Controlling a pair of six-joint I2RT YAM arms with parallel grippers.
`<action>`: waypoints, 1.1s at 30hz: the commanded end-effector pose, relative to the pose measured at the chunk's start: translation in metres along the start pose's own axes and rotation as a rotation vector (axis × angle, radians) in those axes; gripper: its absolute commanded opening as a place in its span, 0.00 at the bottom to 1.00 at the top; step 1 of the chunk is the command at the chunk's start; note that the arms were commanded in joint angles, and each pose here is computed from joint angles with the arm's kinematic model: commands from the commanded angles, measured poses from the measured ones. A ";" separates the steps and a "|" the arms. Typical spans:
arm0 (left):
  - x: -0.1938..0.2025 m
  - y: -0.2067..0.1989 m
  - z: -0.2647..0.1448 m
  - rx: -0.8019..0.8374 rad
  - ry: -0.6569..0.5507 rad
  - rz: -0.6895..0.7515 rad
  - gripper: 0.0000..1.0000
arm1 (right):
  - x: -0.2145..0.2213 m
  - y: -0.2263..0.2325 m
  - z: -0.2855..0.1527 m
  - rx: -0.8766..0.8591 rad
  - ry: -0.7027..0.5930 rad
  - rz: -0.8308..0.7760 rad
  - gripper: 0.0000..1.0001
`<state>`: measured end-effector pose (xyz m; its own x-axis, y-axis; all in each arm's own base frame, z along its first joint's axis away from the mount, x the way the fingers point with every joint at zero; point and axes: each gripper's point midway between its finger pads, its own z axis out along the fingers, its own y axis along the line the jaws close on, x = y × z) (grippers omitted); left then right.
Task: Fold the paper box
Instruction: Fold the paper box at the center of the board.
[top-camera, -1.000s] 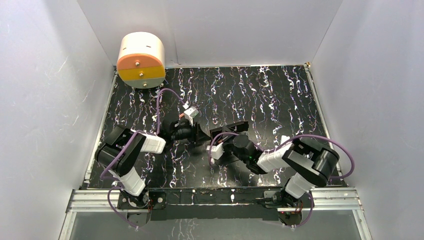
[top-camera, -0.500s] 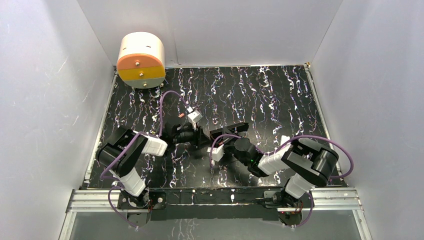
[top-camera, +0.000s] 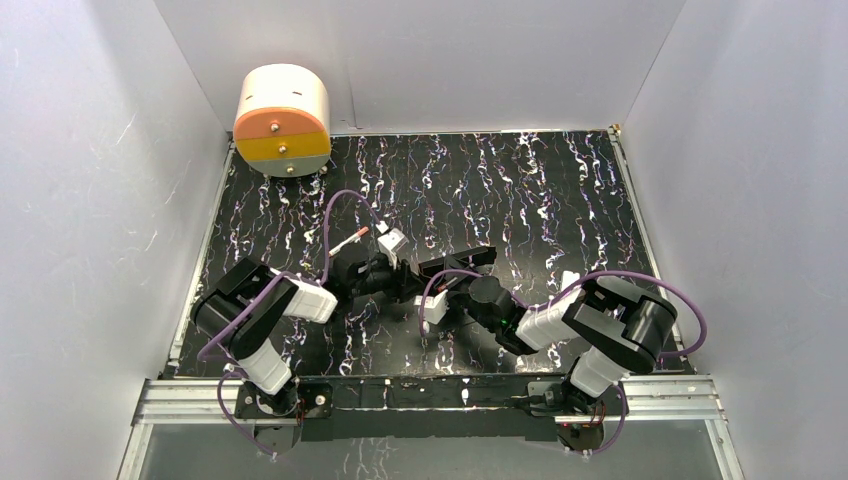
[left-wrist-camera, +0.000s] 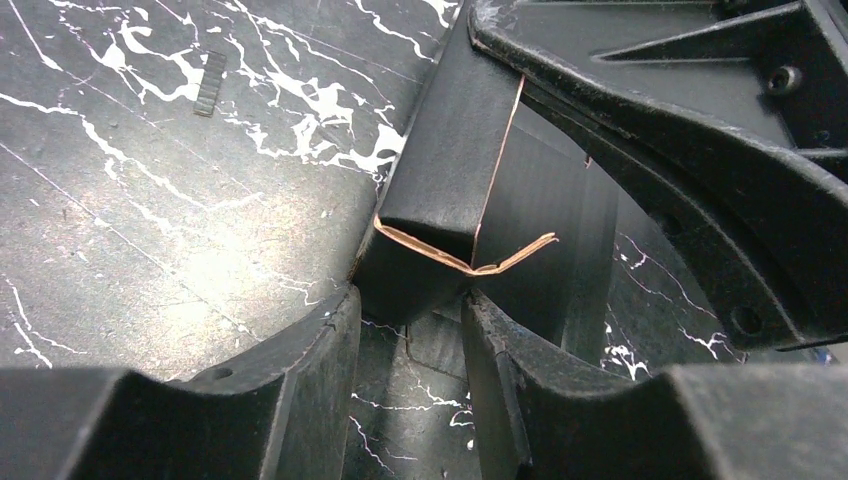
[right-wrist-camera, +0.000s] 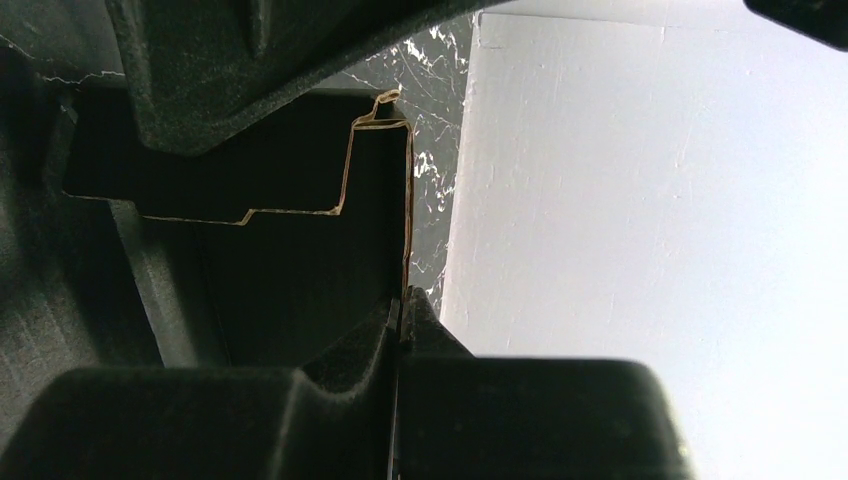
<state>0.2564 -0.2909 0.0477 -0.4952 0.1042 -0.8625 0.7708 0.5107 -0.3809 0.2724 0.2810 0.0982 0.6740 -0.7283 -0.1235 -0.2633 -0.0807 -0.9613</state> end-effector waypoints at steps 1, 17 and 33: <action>-0.036 0.012 0.001 -0.099 -0.161 0.078 0.40 | -0.026 0.004 0.004 -0.010 -0.109 0.044 0.07; -0.057 0.028 0.003 -0.229 -0.315 0.046 0.35 | -0.037 0.010 0.009 -0.059 -0.136 0.091 0.06; -0.068 0.060 -0.006 -0.406 -0.426 0.073 0.12 | -0.058 0.022 0.018 -0.250 -0.151 0.312 0.07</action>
<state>0.3102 -0.2662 0.0484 -0.3348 -0.0737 -0.9394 0.5736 0.7750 -0.2653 0.2719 0.3092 0.0999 0.6175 -0.7139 -0.3303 -0.4603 0.0126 -0.8877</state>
